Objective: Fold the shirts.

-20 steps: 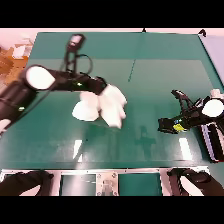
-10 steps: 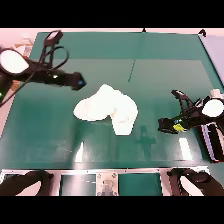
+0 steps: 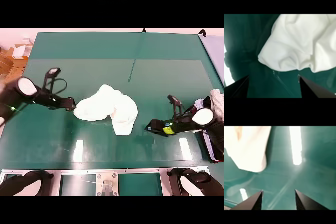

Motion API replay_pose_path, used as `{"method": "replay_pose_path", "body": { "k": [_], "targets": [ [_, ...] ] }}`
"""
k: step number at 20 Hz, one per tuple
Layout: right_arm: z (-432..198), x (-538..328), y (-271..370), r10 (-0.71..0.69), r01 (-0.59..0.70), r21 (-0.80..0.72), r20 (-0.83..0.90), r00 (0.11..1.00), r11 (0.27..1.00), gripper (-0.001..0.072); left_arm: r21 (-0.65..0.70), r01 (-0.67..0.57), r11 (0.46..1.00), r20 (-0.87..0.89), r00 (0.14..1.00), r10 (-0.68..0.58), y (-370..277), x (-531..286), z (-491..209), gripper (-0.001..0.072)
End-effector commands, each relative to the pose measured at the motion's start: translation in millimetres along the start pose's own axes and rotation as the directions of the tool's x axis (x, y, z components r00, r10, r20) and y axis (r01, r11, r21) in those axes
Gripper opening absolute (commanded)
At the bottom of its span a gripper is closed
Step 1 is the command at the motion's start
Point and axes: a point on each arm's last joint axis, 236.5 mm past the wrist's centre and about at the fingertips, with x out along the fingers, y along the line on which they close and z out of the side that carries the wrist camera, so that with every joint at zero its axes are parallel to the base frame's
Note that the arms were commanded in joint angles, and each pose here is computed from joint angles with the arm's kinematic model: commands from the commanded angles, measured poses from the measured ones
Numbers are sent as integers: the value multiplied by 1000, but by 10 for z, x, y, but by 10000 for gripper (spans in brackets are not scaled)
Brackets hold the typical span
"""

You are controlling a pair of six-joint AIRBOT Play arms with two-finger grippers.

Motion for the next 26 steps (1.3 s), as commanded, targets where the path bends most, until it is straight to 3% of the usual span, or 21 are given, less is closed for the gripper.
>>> {"method": "replay_pose_path", "body": {
  "k": [1,7,8,9,10,11,12,16,20,23,26],
  "targets": [
    [68,357,178,140,-148,96,80,987,984,466,-77,17,997,73,997,-11,134,391,30,710],
    [-34,948,545,169,-168,51,-3,986,984,464,-122,140,983,147,982,-122,-8,689,231,689],
    [-39,1012,578,162,-161,43,-21,987,986,462,-109,137,985,150,981,-120,-2,689,240,382],
    [-16,1047,602,160,-159,35,-28,987,987,409,-90,134,987,152,981,-120,-2,687,244,66],
    [16,1058,624,161,-161,8,-29,987,987,234,-77,129,989,156,981,-116,7,685,256,32],
    [63,1039,640,166,-166,-23,-22,986,986,53,-77,127,989,159,981,-113,20,670,263,24],
    [102,988,661,178,-179,-51,-28,984,982,18,-72,124,990,169,979,-111,32,618,289,24],
    [479,356,360,131,-136,-111,-56,990,984,16,-19,60,998,336,941,-50,167,-238,784,23],
    [1351,-1105,300,132,-95,-153,249,959,984,16,79,-24,997,656,754,-33,-50,-1996,1406,23],
    [1626,-2362,811,181,-17,-310,511,840,951,17,190,-88,978,811,576,-106,-614,-3211,1509,24],
    [1446,-3583,1483,267,148,-461,714,648,875,16,285,-155,946,881,431,-195,-1163,-4175,1371,24]
  ]
}}
